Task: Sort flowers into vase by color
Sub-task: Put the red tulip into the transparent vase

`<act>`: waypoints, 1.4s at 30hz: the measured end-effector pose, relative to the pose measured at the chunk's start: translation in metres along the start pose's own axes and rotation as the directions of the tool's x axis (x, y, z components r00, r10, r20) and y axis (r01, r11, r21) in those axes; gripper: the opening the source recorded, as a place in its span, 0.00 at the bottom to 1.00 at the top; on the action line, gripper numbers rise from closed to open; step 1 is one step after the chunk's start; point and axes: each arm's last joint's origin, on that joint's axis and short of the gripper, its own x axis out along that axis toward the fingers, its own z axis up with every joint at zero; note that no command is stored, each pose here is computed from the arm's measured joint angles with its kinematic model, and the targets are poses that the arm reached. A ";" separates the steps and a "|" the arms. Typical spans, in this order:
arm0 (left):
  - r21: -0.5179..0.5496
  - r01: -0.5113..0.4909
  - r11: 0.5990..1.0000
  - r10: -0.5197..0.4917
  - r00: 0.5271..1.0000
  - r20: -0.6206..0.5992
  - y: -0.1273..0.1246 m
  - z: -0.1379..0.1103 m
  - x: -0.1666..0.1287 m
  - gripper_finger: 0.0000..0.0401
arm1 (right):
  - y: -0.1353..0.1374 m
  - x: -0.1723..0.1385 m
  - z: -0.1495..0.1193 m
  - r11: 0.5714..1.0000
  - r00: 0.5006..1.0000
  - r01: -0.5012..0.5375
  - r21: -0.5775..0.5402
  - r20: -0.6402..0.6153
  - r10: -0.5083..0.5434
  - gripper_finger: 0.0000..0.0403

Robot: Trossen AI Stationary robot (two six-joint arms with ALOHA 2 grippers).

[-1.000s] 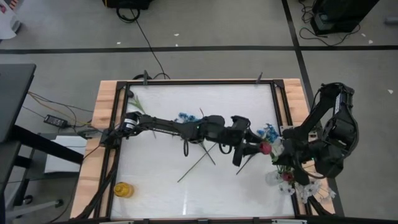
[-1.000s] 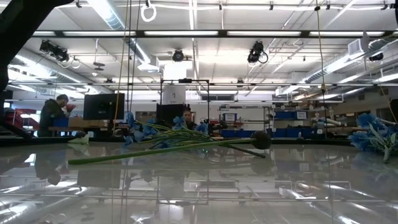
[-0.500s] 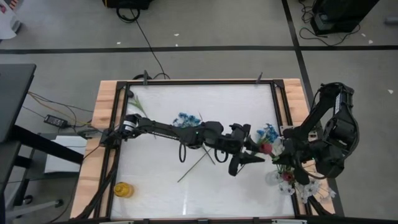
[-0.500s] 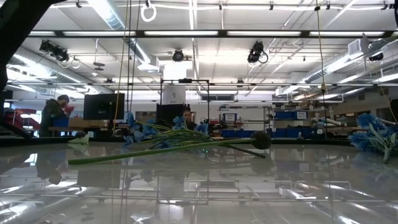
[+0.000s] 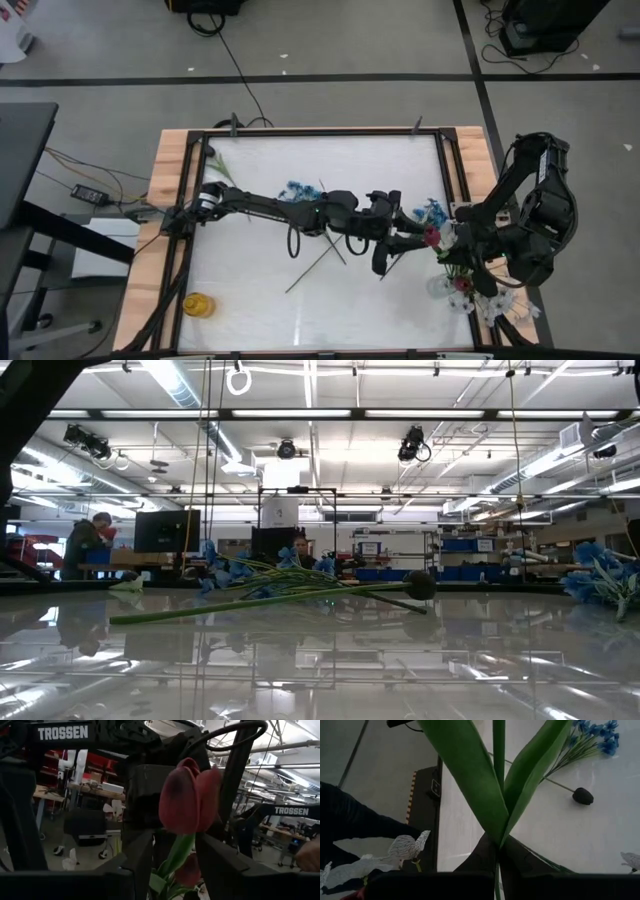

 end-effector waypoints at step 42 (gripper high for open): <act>-0.007 0.013 1.000 -0.013 1.000 -0.029 -0.013 -0.007 0.002 0.20 | 0.006 0.000 -0.007 0.997 0.988 -0.077 0.026 -0.134 0.080 0.03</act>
